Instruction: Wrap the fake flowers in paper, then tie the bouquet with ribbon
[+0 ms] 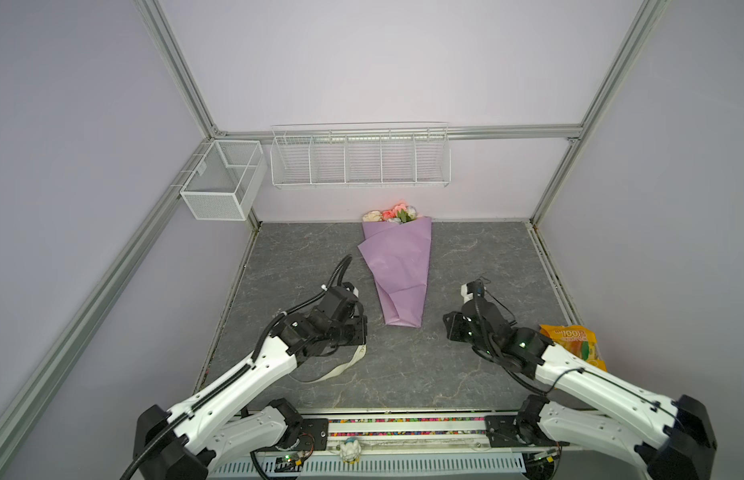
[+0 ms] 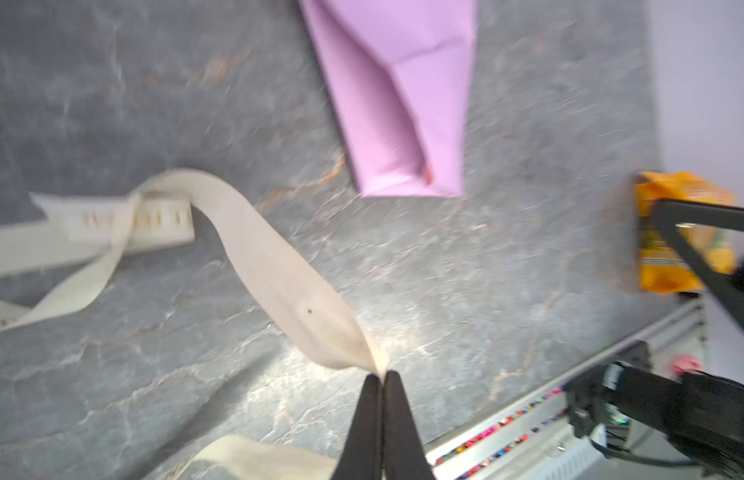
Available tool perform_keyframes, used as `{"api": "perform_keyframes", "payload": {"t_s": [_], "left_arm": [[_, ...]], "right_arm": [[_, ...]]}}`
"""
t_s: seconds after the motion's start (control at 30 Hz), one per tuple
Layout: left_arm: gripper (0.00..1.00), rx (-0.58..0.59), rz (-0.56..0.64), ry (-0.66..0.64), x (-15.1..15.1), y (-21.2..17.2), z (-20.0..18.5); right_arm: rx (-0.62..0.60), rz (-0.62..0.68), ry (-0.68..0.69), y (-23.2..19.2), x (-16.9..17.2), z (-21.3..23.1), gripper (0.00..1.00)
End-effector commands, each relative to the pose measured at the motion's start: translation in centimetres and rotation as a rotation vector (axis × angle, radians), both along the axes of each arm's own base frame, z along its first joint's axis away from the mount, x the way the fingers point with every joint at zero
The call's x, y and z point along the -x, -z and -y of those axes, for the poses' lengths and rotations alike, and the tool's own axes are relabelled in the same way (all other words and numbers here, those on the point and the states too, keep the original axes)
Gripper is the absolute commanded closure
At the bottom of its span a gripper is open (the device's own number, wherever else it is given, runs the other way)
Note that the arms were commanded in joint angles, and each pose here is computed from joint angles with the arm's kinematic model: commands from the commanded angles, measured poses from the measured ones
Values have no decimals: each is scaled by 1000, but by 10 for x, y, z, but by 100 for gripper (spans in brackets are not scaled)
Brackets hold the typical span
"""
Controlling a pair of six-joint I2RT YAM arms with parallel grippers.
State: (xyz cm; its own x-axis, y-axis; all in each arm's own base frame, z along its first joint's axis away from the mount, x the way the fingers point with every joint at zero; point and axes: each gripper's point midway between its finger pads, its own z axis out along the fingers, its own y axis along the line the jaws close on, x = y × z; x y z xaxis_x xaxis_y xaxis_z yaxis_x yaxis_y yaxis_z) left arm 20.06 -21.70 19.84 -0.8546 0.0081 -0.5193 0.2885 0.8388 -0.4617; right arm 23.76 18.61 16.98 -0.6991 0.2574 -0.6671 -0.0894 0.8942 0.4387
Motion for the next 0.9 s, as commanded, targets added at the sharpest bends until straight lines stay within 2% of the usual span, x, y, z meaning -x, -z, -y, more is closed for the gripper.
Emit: {"api": "perform_keyframes", "payload": {"t_s": [0.0,0.13,0.23,0.27,0.37,0.43,0.5,0.6,0.77,0.87], "left_arm": [[100,88,131,161,9,-46,15],[100,112,158,249,15,-73,25],[100,148,152,292,18,-84,35],[100,155,150,270,15,-87,36],[100,200,168,180,3,-98,35],[100,255,182,169,0,-110,40],[100,298,186,183,0,-120,47],[100,332,181,207,3,-129,53],[100,364,200,169,2,-135,48],[100,405,209,156,0,-141,49]], "right_arm": [[-29,144,62,-26,-8,16,63],[-64,182,-36,-50,-3,1,62],[-105,189,-270,-69,11,-36,53],[-132,180,-312,-75,14,-45,48],[-188,160,-439,-77,20,-75,42],[-194,184,-489,-71,21,-90,37],[-185,256,-549,-69,26,-105,30],[-114,378,-609,-66,34,-122,29],[16,557,-790,-53,55,-161,28],[19,642,-755,-48,51,-177,27]]}}
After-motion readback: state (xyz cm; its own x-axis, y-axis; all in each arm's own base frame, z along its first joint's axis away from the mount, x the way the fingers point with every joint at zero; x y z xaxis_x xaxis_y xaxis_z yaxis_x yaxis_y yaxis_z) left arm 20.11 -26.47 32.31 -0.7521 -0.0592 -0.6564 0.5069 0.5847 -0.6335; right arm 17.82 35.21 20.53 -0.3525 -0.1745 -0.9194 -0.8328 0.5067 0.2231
